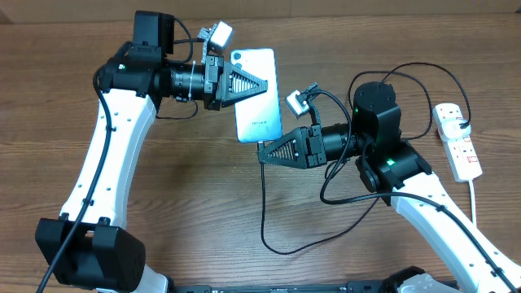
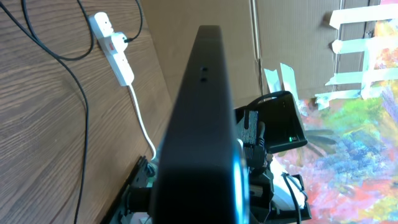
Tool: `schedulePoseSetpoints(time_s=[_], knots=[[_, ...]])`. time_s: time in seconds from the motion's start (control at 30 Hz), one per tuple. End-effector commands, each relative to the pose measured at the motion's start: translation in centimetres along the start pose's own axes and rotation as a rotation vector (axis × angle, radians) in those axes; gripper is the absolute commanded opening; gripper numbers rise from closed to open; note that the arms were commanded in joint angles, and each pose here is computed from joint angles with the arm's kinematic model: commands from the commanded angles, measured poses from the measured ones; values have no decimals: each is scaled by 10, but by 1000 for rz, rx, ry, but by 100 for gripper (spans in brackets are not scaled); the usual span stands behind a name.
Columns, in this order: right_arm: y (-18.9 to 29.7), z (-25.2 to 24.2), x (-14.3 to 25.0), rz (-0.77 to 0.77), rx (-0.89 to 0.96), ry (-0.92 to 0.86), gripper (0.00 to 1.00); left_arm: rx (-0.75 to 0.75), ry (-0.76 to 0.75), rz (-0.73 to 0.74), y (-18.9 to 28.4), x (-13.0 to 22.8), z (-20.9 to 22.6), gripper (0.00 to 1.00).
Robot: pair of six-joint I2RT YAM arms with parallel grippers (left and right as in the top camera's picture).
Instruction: Plug charger to phone and switch on socket
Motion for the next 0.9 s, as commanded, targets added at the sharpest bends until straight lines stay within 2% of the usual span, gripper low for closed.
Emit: schedulePoseSetpoints(time_s=[0.0,0.07,0.1,0.13,0.17,0.2,0.27,0.43,0.67,0.7,0.8,0.87], knots=[[14,6,-27,-195,39,60,4,67,-56,41,-10,9,-18,4],[14,6,-28,-203,42,61,4,66,-56,41,-10,9,-18,4],[14,6,-28,-204,43,64,17,66,-56,41,-10,9,-18,4],[14,6,-28,-206,44,67,38,66,-55,41,-10,9,-18,4],[14,6,-28,-205,45,78,63,66,-55,41,-10,9,-18,4],[14,6,-27,-197,44,91,74,65,-56,40,-9,9,-18,4],[13,6,-25,-177,40,113,80,54,-56,37,-9,8,-17,4],[16,4,-22,-143,39,168,84,31,-56,33,-9,8,-14,4],[47,-22,-27,-213,131,111,86,-70,-20,37,-9,14,-3,4],[52,-25,-27,-226,142,111,83,-80,-14,42,-10,16,-2,4],[62,-28,-30,-253,153,106,65,-98,-4,58,-13,20,-1,4],[63,-28,-31,-257,153,107,64,-94,1,69,-16,22,-2,4]])
Point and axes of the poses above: each gripper's point midway between its finger pads, its own y axis back along the fingers, its own z axis along the line the jaws close on, x = y × z, the point moved 7 cm from there along y, back along the fingers, and after that the axes turned 11 degrees about -y, right-handed, at the moved point
